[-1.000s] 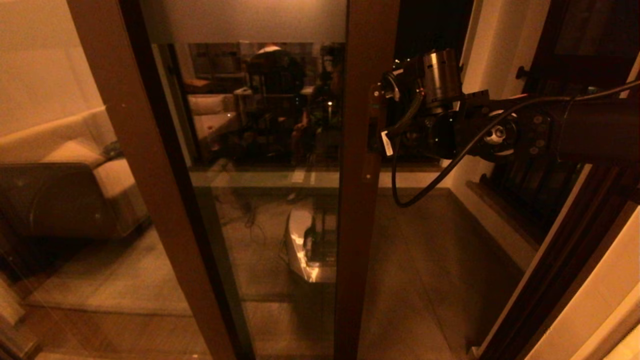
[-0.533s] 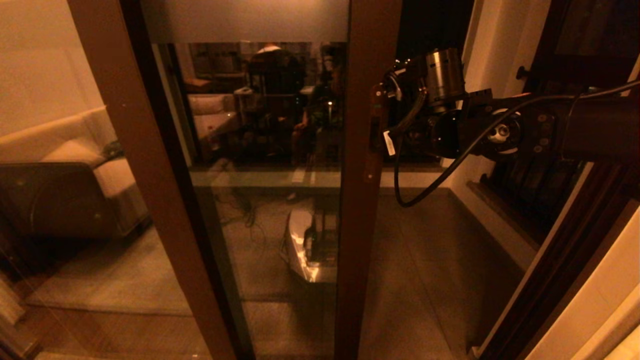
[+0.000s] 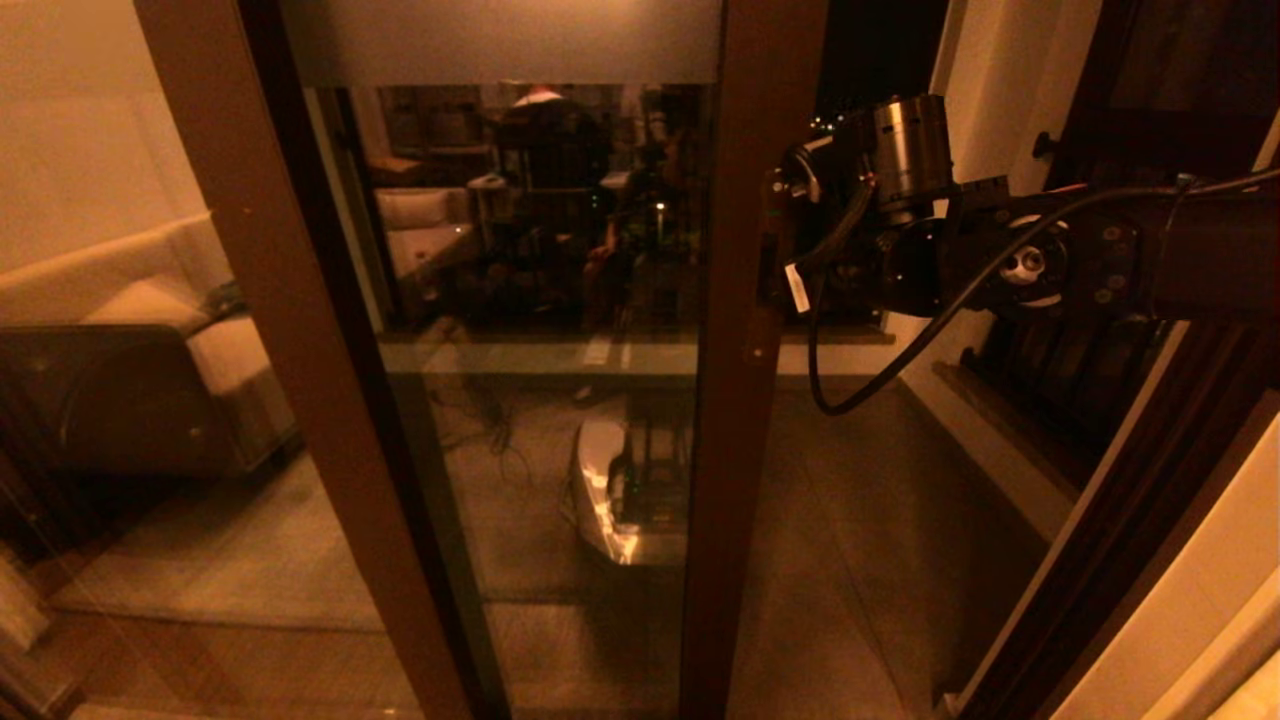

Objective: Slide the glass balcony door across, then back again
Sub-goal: Close the slid door

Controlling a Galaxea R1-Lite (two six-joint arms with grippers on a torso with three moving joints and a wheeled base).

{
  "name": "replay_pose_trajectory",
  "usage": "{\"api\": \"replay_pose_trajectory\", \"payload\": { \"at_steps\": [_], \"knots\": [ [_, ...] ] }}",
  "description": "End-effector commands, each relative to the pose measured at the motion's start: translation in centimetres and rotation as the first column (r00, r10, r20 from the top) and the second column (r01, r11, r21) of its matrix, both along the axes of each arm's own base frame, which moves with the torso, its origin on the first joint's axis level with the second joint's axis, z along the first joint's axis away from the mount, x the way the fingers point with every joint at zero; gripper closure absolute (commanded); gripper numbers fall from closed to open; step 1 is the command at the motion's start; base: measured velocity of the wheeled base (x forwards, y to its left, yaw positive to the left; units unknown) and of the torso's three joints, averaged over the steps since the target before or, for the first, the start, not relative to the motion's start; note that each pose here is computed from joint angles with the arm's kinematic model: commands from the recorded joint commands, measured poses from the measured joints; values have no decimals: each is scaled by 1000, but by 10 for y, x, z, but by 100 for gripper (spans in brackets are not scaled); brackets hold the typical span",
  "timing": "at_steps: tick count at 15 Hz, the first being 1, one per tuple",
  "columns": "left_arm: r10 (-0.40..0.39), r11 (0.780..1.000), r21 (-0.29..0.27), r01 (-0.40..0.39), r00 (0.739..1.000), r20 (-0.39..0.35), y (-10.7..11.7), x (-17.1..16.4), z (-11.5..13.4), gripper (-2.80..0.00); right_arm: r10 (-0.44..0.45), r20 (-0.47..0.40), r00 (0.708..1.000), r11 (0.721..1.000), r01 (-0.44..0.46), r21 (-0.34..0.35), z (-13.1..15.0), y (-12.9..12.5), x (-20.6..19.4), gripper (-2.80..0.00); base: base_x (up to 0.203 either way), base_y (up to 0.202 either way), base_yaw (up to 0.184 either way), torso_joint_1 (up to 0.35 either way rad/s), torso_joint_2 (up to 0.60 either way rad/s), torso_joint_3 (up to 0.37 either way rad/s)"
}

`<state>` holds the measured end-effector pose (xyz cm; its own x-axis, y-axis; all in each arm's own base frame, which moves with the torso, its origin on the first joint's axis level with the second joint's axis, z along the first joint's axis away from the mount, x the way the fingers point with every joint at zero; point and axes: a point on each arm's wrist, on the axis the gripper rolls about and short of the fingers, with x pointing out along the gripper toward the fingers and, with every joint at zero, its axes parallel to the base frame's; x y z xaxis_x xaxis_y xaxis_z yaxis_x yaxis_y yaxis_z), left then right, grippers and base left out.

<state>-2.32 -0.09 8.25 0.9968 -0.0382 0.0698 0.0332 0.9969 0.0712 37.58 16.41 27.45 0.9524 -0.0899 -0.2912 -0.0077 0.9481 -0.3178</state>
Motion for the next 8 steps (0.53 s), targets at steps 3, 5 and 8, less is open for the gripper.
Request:
{"api": "replay_pose_trajectory", "payload": {
  "at_steps": [3,5,8],
  "knots": [
    [0,1000,0,0,1000,-30,0,2,-8,0,1,2,1000,1000,-1,-2,4,-2,-5,-280,0,0,0,0,0,0],
    [0,1000,0,0,1000,-31,0,3,-8,0,-5,2,1000,1000,5,-5,4,-5,-6,-280,0,0,0,0,0,0],
    [0,1000,0,0,1000,-31,0,3,-8,0,-11,2,1000,1000,11,-21,7,-10,-8,-280,0,0,0,0,0,0]
  ]
}}
